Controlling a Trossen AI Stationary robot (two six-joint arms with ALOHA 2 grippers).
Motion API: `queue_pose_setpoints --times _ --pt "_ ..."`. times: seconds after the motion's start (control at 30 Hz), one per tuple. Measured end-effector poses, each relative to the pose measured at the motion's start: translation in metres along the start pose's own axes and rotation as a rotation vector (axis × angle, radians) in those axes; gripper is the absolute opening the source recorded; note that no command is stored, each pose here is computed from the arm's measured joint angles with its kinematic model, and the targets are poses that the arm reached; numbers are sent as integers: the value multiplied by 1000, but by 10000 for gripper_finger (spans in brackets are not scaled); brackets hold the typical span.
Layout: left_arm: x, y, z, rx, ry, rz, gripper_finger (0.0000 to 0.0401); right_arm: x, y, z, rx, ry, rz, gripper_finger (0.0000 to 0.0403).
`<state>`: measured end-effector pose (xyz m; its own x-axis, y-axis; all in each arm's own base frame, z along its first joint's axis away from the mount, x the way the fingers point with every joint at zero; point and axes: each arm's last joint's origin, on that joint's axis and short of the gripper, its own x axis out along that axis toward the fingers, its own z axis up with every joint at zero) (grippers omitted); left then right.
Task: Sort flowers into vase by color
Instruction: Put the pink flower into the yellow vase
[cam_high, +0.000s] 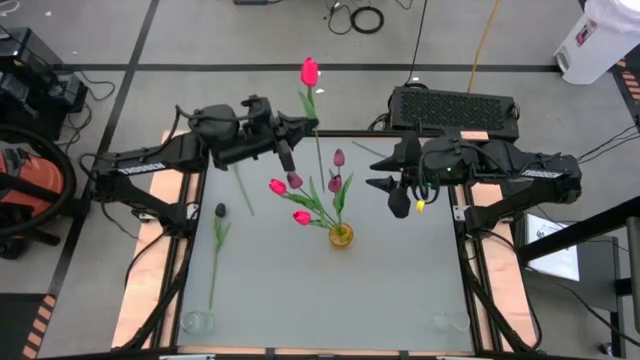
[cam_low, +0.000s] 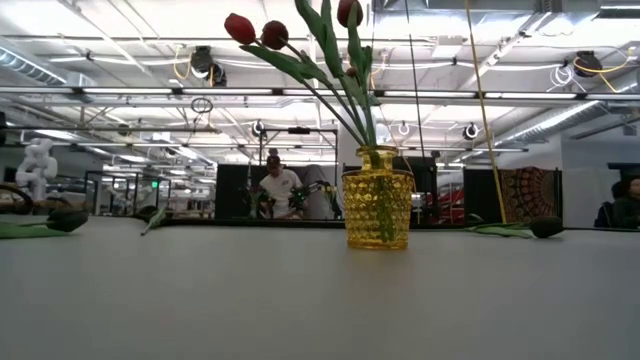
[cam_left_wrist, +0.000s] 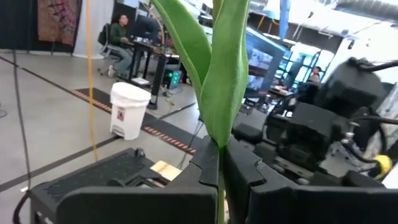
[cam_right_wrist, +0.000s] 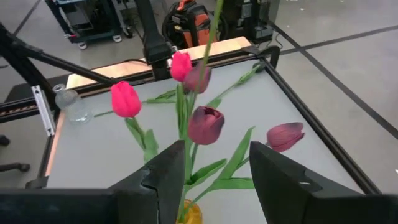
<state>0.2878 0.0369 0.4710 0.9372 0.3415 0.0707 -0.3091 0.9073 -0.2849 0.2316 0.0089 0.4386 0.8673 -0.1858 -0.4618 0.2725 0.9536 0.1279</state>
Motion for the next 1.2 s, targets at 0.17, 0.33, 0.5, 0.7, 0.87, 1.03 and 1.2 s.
queue_pose_setpoints --times 0.17,0.33,0.5,0.7,0.87,1.03,1.2 --pt "-3 -14 -5 11 11 -26 4 -1 3 -1 4 1 12 171" --pt "-7 -28 -7 19 11 -67 4 -1 3 -1 33 1 10 171" --pt "-12 -41 -10 27 10 -118 4 -1 2 0 59 -4 -6 171" --pt "-12 -49 -14 85 31 -188 4 0 -2 1 130 -13 -36 171" --pt "2 -50 -29 127 89 -263 4 0 -3 1 194 -19 -53 171" --pt "23 -49 -47 135 135 -314 4 0 -5 -2 229 2 -84 171" --pt "31 -50 -49 129 94 -320 4 0 -5 -3 236 11 -86 171"
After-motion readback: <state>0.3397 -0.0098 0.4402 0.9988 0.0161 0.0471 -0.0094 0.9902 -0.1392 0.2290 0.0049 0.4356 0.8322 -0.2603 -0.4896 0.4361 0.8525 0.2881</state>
